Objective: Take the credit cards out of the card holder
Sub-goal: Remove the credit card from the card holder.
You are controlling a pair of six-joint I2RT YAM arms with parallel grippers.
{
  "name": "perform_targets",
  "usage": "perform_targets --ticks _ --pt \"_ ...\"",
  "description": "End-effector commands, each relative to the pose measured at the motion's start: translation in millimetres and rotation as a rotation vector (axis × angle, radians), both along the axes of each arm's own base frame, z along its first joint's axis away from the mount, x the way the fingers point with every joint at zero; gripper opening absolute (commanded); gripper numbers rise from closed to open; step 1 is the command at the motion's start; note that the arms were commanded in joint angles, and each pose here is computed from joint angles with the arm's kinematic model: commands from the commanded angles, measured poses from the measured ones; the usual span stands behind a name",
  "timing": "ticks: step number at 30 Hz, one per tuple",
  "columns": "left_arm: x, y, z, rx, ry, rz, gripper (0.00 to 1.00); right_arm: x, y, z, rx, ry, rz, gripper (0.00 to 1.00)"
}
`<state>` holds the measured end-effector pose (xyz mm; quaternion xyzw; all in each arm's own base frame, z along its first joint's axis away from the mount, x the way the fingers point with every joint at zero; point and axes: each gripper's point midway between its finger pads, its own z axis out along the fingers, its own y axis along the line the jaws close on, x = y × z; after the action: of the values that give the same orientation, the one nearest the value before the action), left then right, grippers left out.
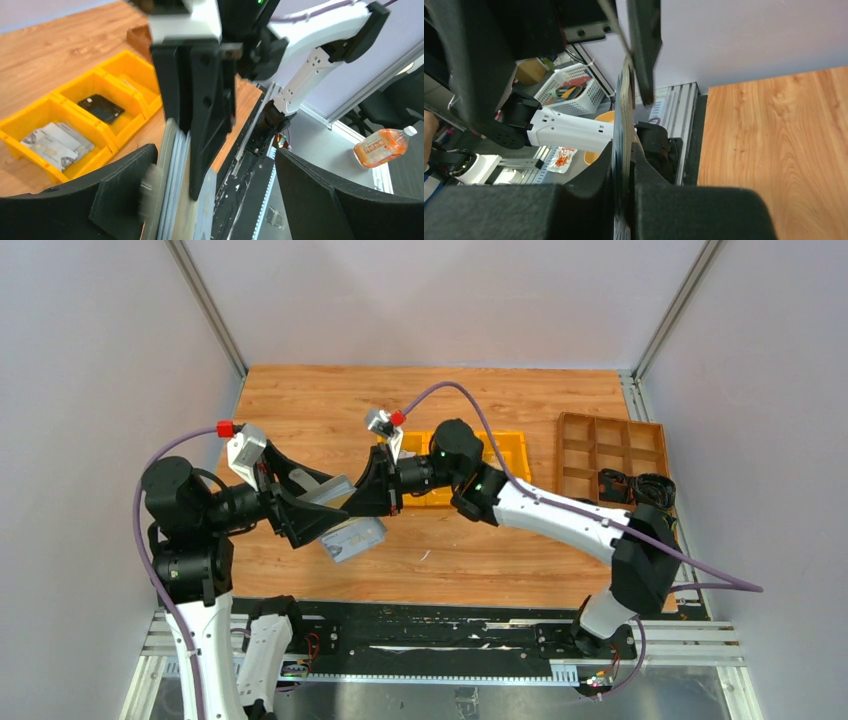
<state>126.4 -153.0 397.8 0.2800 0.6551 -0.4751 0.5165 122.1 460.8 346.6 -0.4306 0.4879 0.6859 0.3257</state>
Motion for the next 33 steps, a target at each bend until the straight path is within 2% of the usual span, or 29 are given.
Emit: perform_targets --ticks 1,7,9,14,16,18,22,30,33 --pt "4 1 -21 0.012 0.003 -0.003 0.91 -11 -27 15 -0.158 -0.097 0.040 0.00" --pt "9 2 -34 0.016 0.020 -0.003 0.81 -18 -50 7 -0.347 -0.153 0.076 0.00" --pt "7 2 -37 0.014 0.023 -0.019 0.74 -18 -56 3 -0.390 -0.184 0.082 0.00" --pt "7 1 -50 0.007 0.056 -0.041 0.47 -16 -60 0 -0.478 -0.181 0.101 0.00" --pt "8 1 -58 0.006 0.068 -0.042 0.42 -17 -58 -1 -0.500 -0.165 0.119 0.00" --pt "9 1 -65 0.003 0.089 -0.045 0.43 -16 -56 -1 -0.514 -0.158 0.129 0.00" --pt "3 -7 -76 0.000 0.131 -0.092 0.52 -16 -49 -7 -0.536 -0.154 0.148 0.00" --pt "-7 -21 -97 0.015 0.197 -0.178 0.53 -15 -45 -7 -0.551 -0.159 0.167 0.00" --pt "-9 -23 -102 0.028 0.203 -0.196 0.49 -15 -46 -6 -0.555 -0.163 0.172 0.00"
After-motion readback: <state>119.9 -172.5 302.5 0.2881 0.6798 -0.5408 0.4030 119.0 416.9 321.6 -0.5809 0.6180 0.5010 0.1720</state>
